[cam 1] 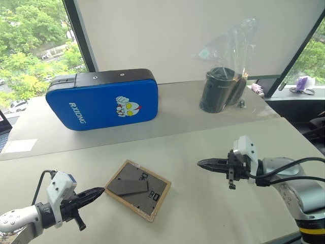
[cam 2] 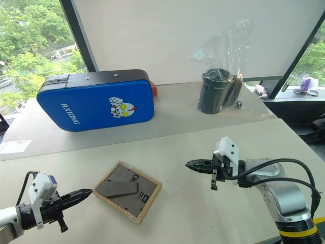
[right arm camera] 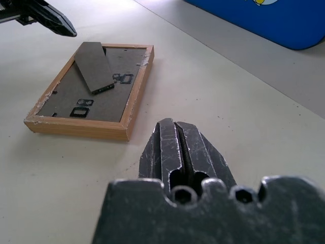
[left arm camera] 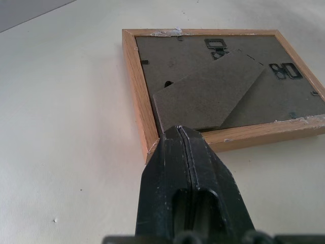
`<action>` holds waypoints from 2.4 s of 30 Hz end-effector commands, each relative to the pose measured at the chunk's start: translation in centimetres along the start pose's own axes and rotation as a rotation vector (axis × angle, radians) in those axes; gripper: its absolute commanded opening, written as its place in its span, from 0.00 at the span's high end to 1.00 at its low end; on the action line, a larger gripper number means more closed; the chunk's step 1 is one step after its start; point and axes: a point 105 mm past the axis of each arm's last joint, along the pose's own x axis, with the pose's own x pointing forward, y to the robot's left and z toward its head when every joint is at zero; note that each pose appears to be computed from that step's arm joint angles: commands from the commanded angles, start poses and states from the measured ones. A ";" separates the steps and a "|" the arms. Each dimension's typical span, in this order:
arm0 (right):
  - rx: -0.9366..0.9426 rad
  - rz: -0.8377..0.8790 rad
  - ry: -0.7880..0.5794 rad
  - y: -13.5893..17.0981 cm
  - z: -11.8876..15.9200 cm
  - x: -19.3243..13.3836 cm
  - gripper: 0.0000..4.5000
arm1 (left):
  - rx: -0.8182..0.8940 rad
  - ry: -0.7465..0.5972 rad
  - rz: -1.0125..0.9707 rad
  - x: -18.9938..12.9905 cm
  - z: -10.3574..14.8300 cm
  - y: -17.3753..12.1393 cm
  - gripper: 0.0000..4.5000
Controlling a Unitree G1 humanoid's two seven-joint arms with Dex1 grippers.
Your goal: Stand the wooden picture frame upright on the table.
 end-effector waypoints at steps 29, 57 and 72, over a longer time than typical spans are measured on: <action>-0.181 0.132 0.222 1.7 -4.8 12.0 1.00 | 0.152 0.220 -0.038 7.9 -3.1 -0.6 0.99; -0.071 -0.139 0.236 -2.3 -3.6 5.5 1.00 | 0.133 0.096 0.209 5.9 -1.0 3.9 0.99; -0.080 -0.157 0.213 -3.6 -3.1 3.4 1.00 | 0.066 0.008 0.156 4.0 -0.1 2.2 0.99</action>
